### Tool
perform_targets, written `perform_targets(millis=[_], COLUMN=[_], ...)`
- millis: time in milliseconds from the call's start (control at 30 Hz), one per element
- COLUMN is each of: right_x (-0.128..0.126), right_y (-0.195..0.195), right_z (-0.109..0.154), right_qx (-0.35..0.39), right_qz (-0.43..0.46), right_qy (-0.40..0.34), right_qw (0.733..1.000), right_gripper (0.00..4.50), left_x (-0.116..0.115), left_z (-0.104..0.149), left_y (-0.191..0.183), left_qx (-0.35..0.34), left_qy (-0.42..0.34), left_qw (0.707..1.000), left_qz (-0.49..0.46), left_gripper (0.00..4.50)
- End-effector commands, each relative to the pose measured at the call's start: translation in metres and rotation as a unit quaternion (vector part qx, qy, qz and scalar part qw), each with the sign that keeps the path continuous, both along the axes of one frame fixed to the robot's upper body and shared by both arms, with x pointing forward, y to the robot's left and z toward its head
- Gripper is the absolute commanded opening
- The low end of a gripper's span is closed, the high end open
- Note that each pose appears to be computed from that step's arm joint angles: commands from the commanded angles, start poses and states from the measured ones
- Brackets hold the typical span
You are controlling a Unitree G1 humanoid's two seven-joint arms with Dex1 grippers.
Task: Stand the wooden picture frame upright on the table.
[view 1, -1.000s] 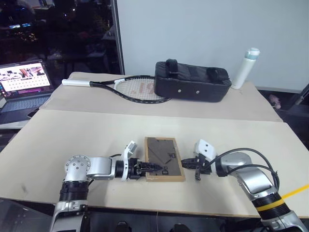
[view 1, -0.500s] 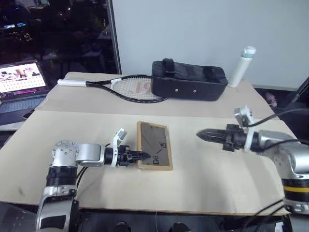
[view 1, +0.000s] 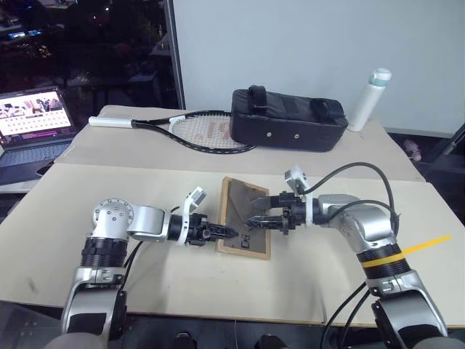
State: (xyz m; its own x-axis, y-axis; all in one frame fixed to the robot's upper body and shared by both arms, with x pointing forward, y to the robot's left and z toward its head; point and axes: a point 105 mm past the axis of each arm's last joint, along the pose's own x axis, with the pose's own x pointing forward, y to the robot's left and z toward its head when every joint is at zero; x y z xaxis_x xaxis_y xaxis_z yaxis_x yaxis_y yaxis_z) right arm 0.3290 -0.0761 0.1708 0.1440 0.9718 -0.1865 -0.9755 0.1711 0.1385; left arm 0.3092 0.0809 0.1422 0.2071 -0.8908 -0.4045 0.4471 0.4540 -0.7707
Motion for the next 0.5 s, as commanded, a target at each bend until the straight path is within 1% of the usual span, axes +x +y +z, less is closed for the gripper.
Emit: perform_targets(millis=[33, 100, 167, 233, 300, 333, 400, 433, 500], right_x=[-0.024, -0.032, -0.034, -0.027, -0.016, -0.011, -0.002, 0.000, 0.003], right_y=[0.010, 0.009, 0.004, -0.002, -0.012, -0.021, -0.043, -0.051, -0.062], right_z=[0.022, 0.027, 0.024, 0.017, 0.009, 0.005, -0.002, -0.001, 0.010], right_qx=[0.041, 0.048, 0.034, 0.018, -0.006, -0.026, -0.092, -0.110, -0.113], right_qz=[0.074, 0.088, 0.083, 0.053, 0.015, -0.005, -0.032, -0.038, -0.052], right_qy=[-0.019, -0.022, -0.035, -0.048, -0.060, -0.072, -0.116, -0.132, -0.146], right_qw=[0.996, 0.995, 0.995, 0.997, 0.998, 0.997, 0.989, 0.984, 0.981], right_gripper=[4.46, 4.46, 4.46, 4.46, 4.46, 4.46, 4.46, 4.46, 4.46], left_x=[0.007, 0.011, 0.012, 0.008, 0.005, 0.004, 0.001, 0.000, -0.001], left_z=[0.018, 0.019, 0.025, 0.029, 0.033, 0.036, 0.042, 0.043, 0.046], left_y=[-0.003, -0.002, -0.001, -0.001, -0.001, 0.001, 0.005, 0.008, 0.012], left_qx=[-0.041, -0.065, -0.112, -0.135, -0.144, -0.151, -0.155, -0.156, -0.164], left_qy=[-0.006, 0.013, 0.046, 0.073, 0.083, 0.085, 0.083, 0.084, 0.090], left_qw=[0.999, 0.998, 0.993, 0.988, 0.986, 0.984, 0.983, 0.983, 0.981], left_qz=[0.004, 0.014, 0.007, -0.014, -0.030, -0.035, -0.045, -0.048, -0.050], left_gripper=[1.15, 1.15, 1.15, 1.15, 1.15, 1.15, 1.15, 1.15, 1.15])
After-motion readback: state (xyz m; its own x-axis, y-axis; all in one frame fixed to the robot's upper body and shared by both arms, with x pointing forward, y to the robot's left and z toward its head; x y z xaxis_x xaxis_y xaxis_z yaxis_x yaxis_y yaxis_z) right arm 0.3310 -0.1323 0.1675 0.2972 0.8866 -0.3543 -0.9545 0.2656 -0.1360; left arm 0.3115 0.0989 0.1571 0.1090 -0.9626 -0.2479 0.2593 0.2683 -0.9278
